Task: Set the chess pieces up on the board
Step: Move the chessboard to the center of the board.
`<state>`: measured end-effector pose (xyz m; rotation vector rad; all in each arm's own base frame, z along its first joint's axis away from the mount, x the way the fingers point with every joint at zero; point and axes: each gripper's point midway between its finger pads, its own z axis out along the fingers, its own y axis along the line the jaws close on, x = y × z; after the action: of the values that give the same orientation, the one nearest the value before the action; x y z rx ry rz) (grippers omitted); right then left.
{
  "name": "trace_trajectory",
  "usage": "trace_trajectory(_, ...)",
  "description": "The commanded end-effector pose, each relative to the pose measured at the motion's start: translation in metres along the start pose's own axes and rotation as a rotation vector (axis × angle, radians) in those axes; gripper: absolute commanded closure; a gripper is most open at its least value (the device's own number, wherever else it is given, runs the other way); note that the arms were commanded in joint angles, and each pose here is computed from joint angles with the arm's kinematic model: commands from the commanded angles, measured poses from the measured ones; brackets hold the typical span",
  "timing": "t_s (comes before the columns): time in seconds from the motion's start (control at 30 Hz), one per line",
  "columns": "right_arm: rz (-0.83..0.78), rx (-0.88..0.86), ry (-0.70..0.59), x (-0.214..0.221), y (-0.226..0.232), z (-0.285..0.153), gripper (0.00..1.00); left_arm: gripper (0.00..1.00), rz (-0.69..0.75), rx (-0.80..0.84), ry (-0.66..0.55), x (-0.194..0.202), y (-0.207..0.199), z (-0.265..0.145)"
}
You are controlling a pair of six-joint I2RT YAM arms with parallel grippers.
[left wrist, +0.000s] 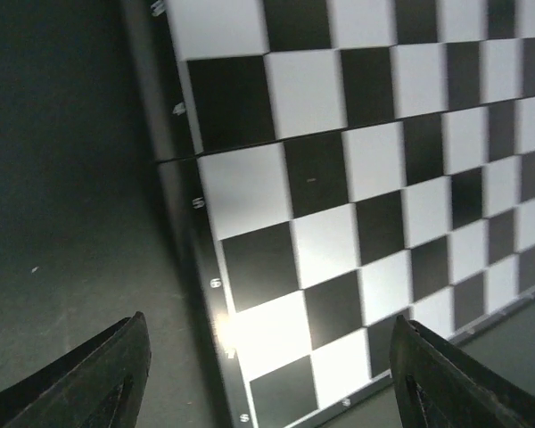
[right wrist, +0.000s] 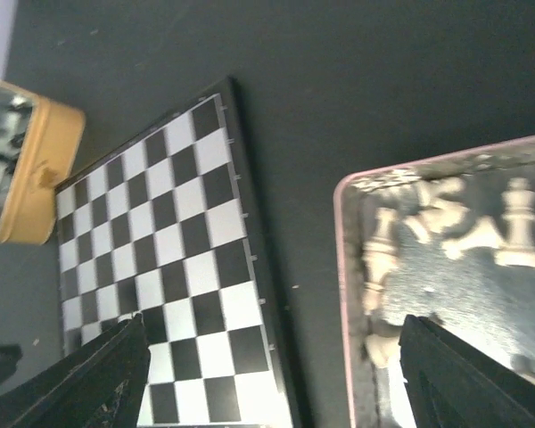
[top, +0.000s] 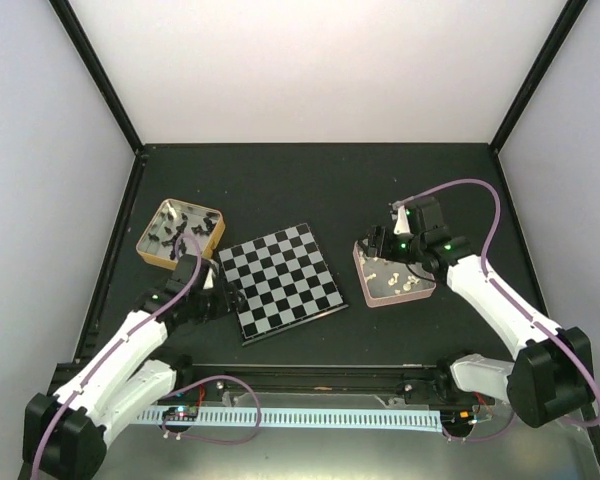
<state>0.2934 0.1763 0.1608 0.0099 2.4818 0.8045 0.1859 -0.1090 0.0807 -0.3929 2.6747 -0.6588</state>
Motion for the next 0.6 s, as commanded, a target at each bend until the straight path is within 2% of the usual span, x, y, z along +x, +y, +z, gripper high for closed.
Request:
trace_trajectory(0.0, -0.005, 0.196, -0.046, -0.009, -0.031, -0.005, 0.25, 0.27, -0.092, -0.1, -0.011, 0.001, 0.02, 0.013)
trace_trajectory(0.07, -0.004, 0.258, -0.047, -0.007, -0.043, -0.006, 0.29, 0.32, -0.092, -0.105, 0.009, 0.003, 0.021, 0.02)
trace_trajectory(0.23, -0.006, 0.45, -0.052, 0.001, -0.081, -0.013, 0.46, 0.46, -0.063, -0.088, 0.06, 0.005, 0.017, 0.034)
trace_trajectory(0.33, -0.024, 0.498, -0.026, 0.009, -0.093, -0.01, 0.51, 0.53, -0.049, -0.074, 0.08, 0.004, 0.013, 0.043)
trace_trajectory(0.57, -0.049, 0.578, 0.045, 0.017, -0.113, 0.005, 0.59, 0.56, -0.001, -0.033, 0.101, -0.007, -0.002, 0.057)
